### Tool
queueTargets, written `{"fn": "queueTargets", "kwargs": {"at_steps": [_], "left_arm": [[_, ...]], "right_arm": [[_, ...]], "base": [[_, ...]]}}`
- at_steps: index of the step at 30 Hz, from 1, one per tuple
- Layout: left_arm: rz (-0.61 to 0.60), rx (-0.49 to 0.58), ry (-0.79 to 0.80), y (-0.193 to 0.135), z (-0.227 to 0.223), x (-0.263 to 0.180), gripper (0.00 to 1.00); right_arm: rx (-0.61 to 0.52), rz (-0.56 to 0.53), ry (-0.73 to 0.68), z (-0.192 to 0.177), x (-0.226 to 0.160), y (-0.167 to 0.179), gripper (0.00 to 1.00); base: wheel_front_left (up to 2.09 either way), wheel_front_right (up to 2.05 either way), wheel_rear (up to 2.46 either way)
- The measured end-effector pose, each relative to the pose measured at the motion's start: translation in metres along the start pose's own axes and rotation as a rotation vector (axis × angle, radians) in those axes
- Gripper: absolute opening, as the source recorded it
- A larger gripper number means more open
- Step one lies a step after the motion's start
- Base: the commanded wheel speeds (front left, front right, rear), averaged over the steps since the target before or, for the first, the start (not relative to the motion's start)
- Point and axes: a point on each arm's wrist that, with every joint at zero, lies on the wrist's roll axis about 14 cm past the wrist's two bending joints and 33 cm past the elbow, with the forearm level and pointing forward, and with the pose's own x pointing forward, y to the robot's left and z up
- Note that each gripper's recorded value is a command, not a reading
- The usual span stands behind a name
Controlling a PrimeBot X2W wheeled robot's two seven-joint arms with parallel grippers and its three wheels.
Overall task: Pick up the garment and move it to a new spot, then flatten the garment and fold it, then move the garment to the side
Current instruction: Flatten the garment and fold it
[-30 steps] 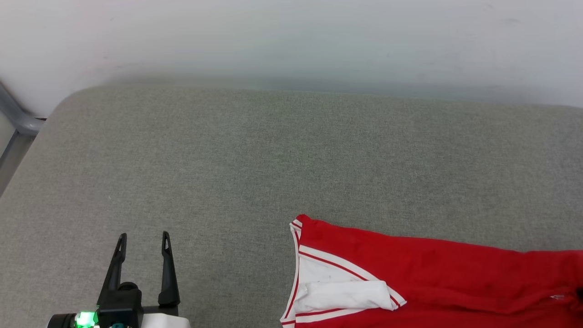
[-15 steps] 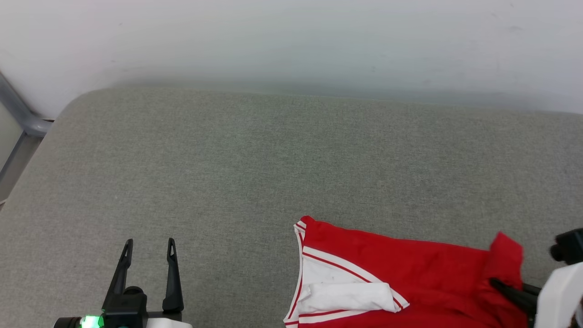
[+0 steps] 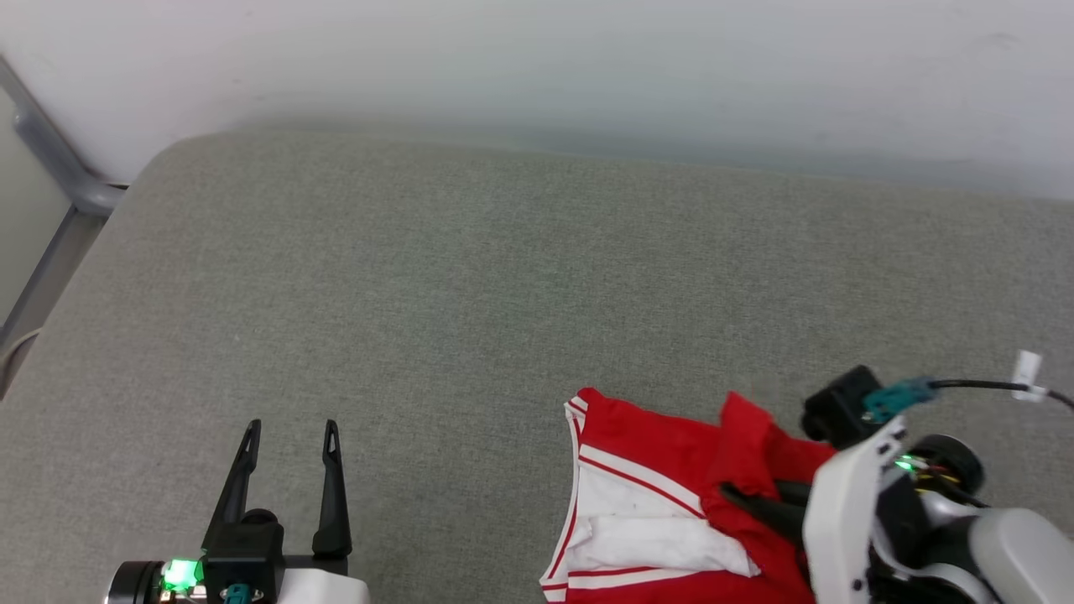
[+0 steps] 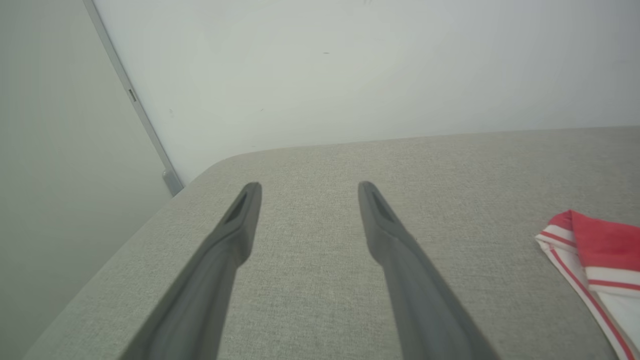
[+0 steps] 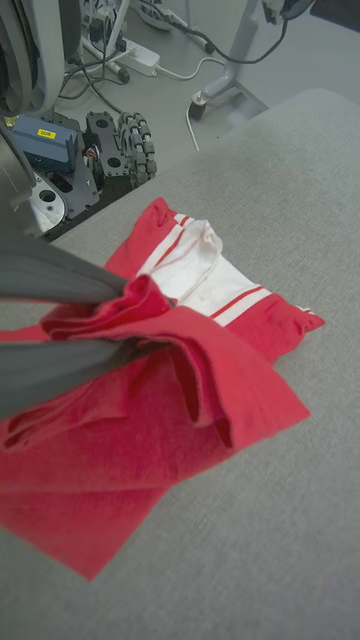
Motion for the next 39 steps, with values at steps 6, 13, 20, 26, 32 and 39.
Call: {"fn": "queueTargets", "kwargs": {"at_steps": [6,13,20,26,32,39], "left_arm": [[0.016,0.000,0.017,0.003,-0.005,0.000,1.00],[0.025,-0.001,0.026,0.004,-0.008,0.004,1.00],[0.028,-0.001,0.035,0.003,-0.011,0.010,1.00],[0.026,-0.003,0.046,0.001,-0.014,0.012,1.00],[0.019,-0.004,0.039,-0.001,-0.012,0.012,1.00],[0.006,0.000,0.027,-0.002,-0.009,0.007,1.00]], "right_arm": [[-0.106,0.076,0.018,0.012,0.030,0.024,0.00],[-0.209,0.120,0.051,0.019,0.065,0.042,0.00],[-0.261,0.131,0.178,-0.008,0.097,0.044,0.00],[-0.266,0.114,0.294,-0.041,0.110,0.033,0.00],[-0.233,0.127,0.241,-0.036,0.111,0.038,1.00],[-0.216,0.102,-0.016,0.013,0.086,0.030,1.00]], "base": [[0.00,0.00,0.00],[0.00,0.00,0.00],[0.00,0.00,0.00],[0.00,0.00,0.00],[0.00,0.00,0.00],[0.00,0.00,0.00]]}}
